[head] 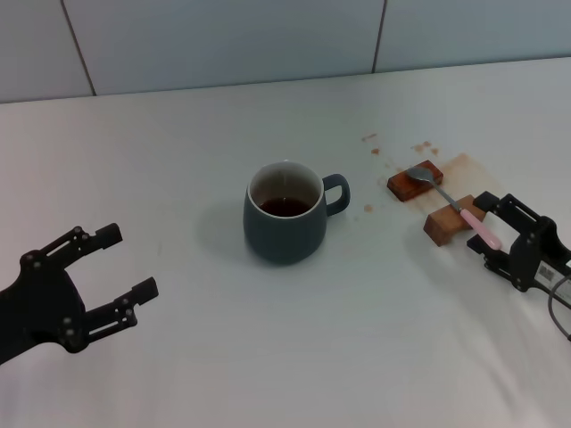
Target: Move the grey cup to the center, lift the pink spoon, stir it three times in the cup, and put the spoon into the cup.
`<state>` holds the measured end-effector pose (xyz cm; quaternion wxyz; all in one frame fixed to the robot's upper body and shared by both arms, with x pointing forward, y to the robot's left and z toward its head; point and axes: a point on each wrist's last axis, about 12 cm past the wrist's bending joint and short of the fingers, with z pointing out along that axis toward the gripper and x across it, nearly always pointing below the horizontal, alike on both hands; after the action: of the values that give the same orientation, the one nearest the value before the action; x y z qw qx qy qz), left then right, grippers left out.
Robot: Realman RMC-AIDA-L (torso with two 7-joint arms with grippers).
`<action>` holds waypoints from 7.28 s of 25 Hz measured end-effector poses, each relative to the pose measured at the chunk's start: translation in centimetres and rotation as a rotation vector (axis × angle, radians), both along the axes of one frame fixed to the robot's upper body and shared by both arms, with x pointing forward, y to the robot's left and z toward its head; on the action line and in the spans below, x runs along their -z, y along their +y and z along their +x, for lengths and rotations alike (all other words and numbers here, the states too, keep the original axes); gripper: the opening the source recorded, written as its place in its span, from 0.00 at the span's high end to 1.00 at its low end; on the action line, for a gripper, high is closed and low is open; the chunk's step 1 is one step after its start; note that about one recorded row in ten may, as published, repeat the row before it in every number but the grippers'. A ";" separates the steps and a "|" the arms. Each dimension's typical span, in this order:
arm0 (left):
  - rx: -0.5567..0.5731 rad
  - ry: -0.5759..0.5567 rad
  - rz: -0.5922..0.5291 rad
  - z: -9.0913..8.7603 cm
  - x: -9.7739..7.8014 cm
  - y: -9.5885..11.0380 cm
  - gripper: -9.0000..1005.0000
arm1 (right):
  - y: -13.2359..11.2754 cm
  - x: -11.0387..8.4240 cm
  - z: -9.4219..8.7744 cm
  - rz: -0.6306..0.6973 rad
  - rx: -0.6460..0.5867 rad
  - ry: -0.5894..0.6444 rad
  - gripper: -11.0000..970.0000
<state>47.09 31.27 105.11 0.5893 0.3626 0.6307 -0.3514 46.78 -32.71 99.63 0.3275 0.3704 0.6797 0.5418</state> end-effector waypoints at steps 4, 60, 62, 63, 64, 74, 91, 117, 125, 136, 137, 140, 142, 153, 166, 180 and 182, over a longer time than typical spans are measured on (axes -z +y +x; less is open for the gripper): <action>-0.003 -0.005 -0.007 0.0 -0.1 0.0 0.17 | 0.1 -0.1 0.2 0.000 -0.002 -0.003 0.24; -0.007 -0.056 -0.042 -1.2 0.2 -0.5 0.17 | -3.7 -12.4 4.7 -0.703 -0.289 -1.005 0.86; 0.002 -0.052 -0.038 -1.1 0.2 -0.6 0.17 | -3.7 -15.5 6.4 -0.746 -0.507 -0.999 0.86; 0.002 -0.052 -0.038 -1.1 0.2 -0.6 0.17 | -3.7 -15.5 6.4 -0.746 -0.507 -0.999 0.86; 0.015 -0.036 -0.021 -1.0 0.4 -0.8 0.17 | -3.3 -17.7 7.3 -0.794 -0.640 -0.977 0.86; 0.026 -0.008 0.016 -0.7 0.8 -1.1 0.17 | 1.8 -26.7 9.7 -1.017 -0.954 -0.797 0.86; 0.039 -0.002 0.013 -0.8 1.0 -1.4 0.17 | 11.8 -31.2 15.4 -1.199 -1.199 -0.470 0.86; 0.048 0.004 0.009 -0.4 1.1 -2.1 0.17 | 21.8 -25.0 18.3 -1.374 -1.473 -0.336 0.86; 0.049 0.004 0.012 -0.4 1.1 -2.2 0.17 | 22.2 -24.6 18.9 -1.453 -1.439 -0.348 0.86; 0.052 0.016 0.009 -0.6 1.4 -2.4 0.17 | 22.9 -25.0 18.3 -1.418 -1.503 -0.355 0.86; 0.052 0.016 0.010 -0.6 1.4 -2.4 0.17 | 22.9 -25.0 18.3 -1.418 -1.503 -0.355 0.86; 0.052 0.017 0.009 -0.6 1.4 -2.4 0.17 | 23.0 -25.2 18.8 -1.435 -1.461 -0.373 0.86; 0.052 0.017 0.009 -0.6 1.4 -2.4 0.17 | 22.9 -25.2 19.0 -1.446 -1.447 -0.365 0.86; 0.049 0.019 0.009 -0.7 1.5 -2.4 0.17 | 23.6 -25.1 18.1 -1.456 -1.538 -0.318 0.86; 0.046 0.020 0.010 -0.8 1.5 -2.2 0.17 | 23.2 -24.8 19.0 -1.497 -1.452 -0.314 0.86; 0.049 0.017 0.010 -0.8 1.4 -2.1 0.17 | 23.4 -24.4 18.9 -1.457 -1.397 -0.377 0.76; 0.049 0.017 0.010 -0.8 1.4 -2.1 0.17 | 23.0 -24.6 18.8 -1.426 -1.343 -0.452 0.69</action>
<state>46.31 29.13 103.70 0.5732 0.3780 0.6283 -0.3659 65.56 -9.75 124.26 0.2210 -0.4839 0.8354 0.1383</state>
